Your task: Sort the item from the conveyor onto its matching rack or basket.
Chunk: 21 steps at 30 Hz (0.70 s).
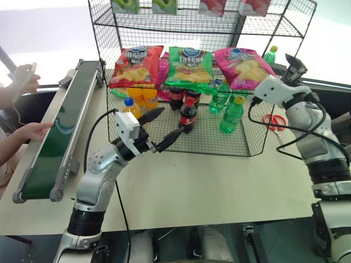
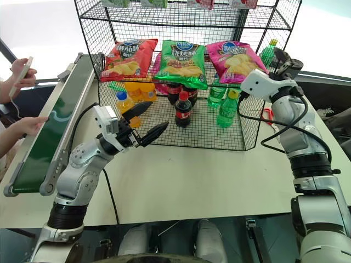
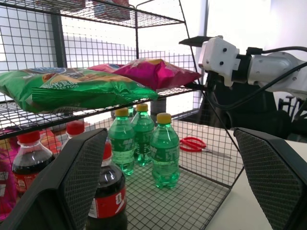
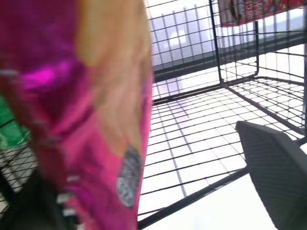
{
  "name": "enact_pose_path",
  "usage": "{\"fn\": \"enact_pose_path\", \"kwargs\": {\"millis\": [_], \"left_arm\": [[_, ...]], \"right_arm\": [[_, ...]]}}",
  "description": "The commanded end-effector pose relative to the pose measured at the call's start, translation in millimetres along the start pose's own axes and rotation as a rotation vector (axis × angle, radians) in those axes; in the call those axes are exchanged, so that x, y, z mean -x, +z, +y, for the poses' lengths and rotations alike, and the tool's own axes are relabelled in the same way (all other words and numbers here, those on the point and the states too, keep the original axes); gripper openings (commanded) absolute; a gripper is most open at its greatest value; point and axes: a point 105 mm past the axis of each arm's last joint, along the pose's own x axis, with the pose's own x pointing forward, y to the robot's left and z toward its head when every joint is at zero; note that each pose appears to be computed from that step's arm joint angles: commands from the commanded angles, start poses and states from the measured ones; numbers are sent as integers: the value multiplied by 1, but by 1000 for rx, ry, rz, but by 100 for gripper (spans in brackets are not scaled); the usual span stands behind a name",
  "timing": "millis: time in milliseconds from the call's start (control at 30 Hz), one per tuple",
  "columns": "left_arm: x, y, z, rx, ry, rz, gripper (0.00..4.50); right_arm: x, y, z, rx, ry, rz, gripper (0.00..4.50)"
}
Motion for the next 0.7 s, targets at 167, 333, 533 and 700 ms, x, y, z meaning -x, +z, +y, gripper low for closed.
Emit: {"fn": "enact_pose_path", "kwargs": {"millis": [167, 333, 533, 700], "left_arm": [[-3, 10, -8, -39, -22, -41, 450], [-4, 6, -11, -32, -28, -37, 450], [-7, 6, -11, -43, -32, -35, 450], [-6, 6, -14, -48, -37, -31, 450]], "right_arm": [[18, 12, -26, -128, 103, -88, 446], [23, 20, -21, -143, 194, -130, 446], [24, 34, -12, -323, 242, -184, 446], [22, 35, -21, -267, 204, -206, 446]]}}
